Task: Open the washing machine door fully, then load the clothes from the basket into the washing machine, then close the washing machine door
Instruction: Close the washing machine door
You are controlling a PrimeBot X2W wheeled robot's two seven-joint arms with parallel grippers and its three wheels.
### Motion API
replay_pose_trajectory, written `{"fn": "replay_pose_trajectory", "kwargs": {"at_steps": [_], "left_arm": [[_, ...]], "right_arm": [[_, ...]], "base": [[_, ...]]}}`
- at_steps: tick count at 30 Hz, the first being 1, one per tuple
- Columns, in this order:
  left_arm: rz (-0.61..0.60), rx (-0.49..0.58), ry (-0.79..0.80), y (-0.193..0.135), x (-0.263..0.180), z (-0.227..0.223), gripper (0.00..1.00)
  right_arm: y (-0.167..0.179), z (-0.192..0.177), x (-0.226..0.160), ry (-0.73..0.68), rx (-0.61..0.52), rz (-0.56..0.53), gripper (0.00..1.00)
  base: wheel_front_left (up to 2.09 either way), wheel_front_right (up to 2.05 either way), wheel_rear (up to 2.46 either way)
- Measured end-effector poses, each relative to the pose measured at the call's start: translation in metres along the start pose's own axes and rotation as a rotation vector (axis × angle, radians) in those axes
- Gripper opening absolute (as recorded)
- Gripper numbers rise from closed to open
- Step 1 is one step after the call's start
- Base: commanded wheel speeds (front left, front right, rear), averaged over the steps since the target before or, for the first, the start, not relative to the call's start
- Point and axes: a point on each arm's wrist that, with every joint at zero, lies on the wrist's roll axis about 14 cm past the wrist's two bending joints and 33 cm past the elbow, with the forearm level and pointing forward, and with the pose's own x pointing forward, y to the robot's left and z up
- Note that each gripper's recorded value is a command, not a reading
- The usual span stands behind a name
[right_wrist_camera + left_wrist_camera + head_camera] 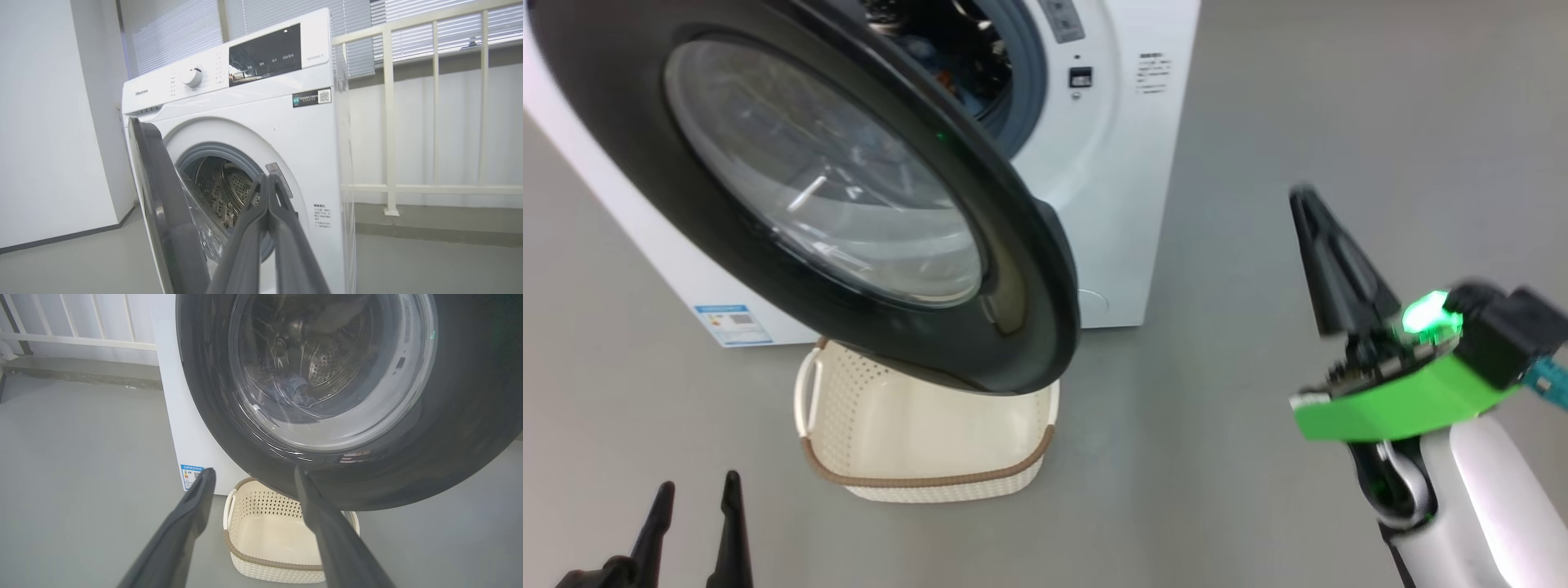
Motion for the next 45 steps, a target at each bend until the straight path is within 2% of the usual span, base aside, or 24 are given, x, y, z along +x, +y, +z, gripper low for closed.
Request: {"fn": "replay_pose_trajectory", "kwargs": {"at_steps": [4, 8, 13, 17, 23, 32, 36, 45], "left_arm": [[0.017, -0.006, -0.025, 0.003, -0.006, 0.007, 1.0], [0.036, -0.009, -0.037, 0.008, -0.013, 0.011, 1.0], [0.063, -0.011, -0.039, 0.015, -0.021, 0.011, 1.0], [0.084, -0.012, -0.03, 0.02, -0.024, 0.008, 1.0], [0.11, -0.022, -0.004, 0.025, -0.024, 0.0, 1.0], [0.122, -0.022, 0.019, 0.026, -0.017, -0.007, 1.0], [0.122, -0.021, 0.023, 0.026, -0.014, -0.008, 1.0], [0.126, -0.021, 0.026, 0.026, -0.011, -0.009, 1.0]], "right_arm": [[0.045, 0.033, 0.029, -0.123, 0.046, 0.137, 0.0], [0.098, 0.036, 0.038, -0.145, 0.111, 0.28, 0.0], [0.152, -0.006, 0.027, -0.006, 0.204, 0.421, 0.0], [0.176, -0.053, 0.01, 0.144, 0.226, 0.489, 0.0], [0.177, -0.109, -0.007, 0.317, 0.257, 0.491, 0.0], [0.145, -0.166, -0.018, 0.474, 0.247, 0.399, 0.0], [0.128, -0.176, -0.013, 0.49, 0.235, 0.351, 0.0], [0.095, -0.172, 0.012, 0.441, 0.22, 0.253, 0.0]], "base": [[0.0, 0.0, 0.0], [0.0, 0.0, 0.0], [0.0, 0.0, 0.0], [0.0, 0.0, 0.0], [0.0, 0.0, 0.0], [0.0, 0.0, 0.0], [0.0, 0.0, 0.0], [0.0, 0.0, 0.0]]}}
